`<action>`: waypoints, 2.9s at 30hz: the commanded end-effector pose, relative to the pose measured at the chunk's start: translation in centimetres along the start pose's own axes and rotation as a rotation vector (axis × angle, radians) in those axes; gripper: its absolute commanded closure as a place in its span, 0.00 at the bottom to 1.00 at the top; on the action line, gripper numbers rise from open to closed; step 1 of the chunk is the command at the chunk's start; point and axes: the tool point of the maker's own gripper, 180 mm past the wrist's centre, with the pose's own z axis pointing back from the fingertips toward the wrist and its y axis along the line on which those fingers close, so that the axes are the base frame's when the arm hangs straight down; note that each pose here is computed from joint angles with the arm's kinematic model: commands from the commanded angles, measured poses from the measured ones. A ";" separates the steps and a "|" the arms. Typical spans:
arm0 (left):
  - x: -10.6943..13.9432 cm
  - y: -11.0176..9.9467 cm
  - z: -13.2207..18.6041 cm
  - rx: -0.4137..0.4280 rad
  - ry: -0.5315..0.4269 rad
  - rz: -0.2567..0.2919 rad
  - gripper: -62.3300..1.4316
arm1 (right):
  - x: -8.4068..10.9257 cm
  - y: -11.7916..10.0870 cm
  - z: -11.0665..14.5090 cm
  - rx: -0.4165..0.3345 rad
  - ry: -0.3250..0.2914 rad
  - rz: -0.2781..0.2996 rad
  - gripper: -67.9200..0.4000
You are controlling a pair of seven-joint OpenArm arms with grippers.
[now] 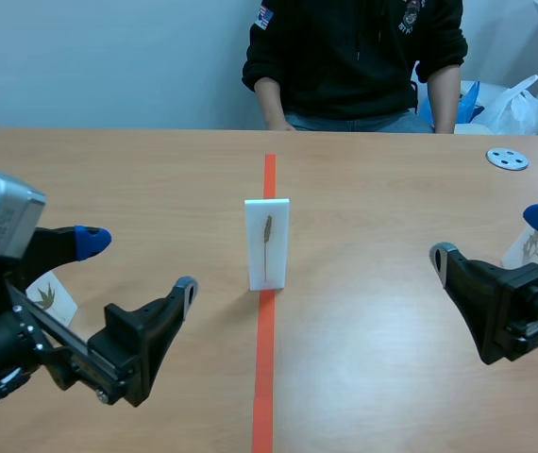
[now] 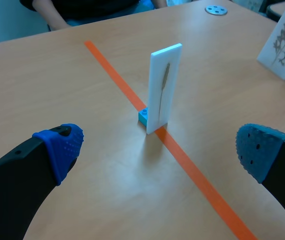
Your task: Sort the leaf by its shape. The table is split by an orange tape line. A compound leaf with several leaflets goes to the left side, a simple leaf with one blade goes to the right side. Return to the home posture when a red brick is placed on the table.
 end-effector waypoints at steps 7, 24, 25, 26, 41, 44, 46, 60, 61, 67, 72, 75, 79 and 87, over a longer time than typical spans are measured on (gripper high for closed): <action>-2.3 -0.5 -3.6 -0.062 0.010 -0.038 0.00 | 1.0 -0.2 -0.3 -0.003 -0.041 0.002 0.00; -4.6 -1.5 -13.2 -0.116 -0.017 -0.035 0.00 | 1.0 -0.2 -0.3 -0.003 -0.041 0.002 0.00; -4.5 -1.6 -13.7 -0.117 -0.025 -0.041 0.00 | 1.0 -0.2 -0.3 -0.003 -0.041 0.002 0.00; -4.5 -1.6 -14.1 -0.114 -0.030 -0.041 0.00 | 1.0 -0.2 -0.3 -0.003 -0.041 0.002 0.00; -4.3 -3.3 -16.6 -0.131 -0.059 -0.048 0.00 | 1.2 -0.2 -0.2 -0.003 -0.052 0.002 0.00; -4.2 -3.3 -16.6 -0.130 -0.061 -0.050 0.01 | 1.2 -0.2 -0.2 -0.003 -0.052 0.002 0.00; -4.1 -3.1 -16.7 -0.121 -0.063 -0.054 0.15 | 1.2 -0.2 -0.2 -0.003 -0.052 0.002 0.00; -3.9 -1.8 -16.8 -0.048 -0.073 -0.079 0.59 | 1.2 -0.2 -0.2 -0.003 -0.052 0.002 0.00; -3.9 -1.7 -16.8 -0.047 -0.073 -0.079 0.62 | 1.2 -0.2 -0.2 -0.003 -0.052 0.002 0.00; -3.9 -1.7 -16.8 -0.045 -0.073 -0.080 0.81 | 1.2 -0.2 -0.2 -0.003 -0.052 0.002 0.00; -3.9 -1.7 -16.8 -0.045 -0.072 -0.080 0.87 | 1.2 -0.2 -0.2 -0.003 -0.052 0.002 0.00; -4.0 -1.7 -16.8 -0.044 -0.066 -0.079 0.87 | 1.2 -0.2 -0.2 -0.003 -0.052 0.002 0.00; -4.6 -1.9 -16.7 -0.045 -0.029 -0.072 0.87 | 1.2 -0.2 -0.2 -0.003 -0.052 0.002 0.00; -2.2 -2.9 -15.1 -0.026 -0.025 -0.042 0.87 | 1.3 -0.2 -0.2 -0.003 -0.056 0.002 0.00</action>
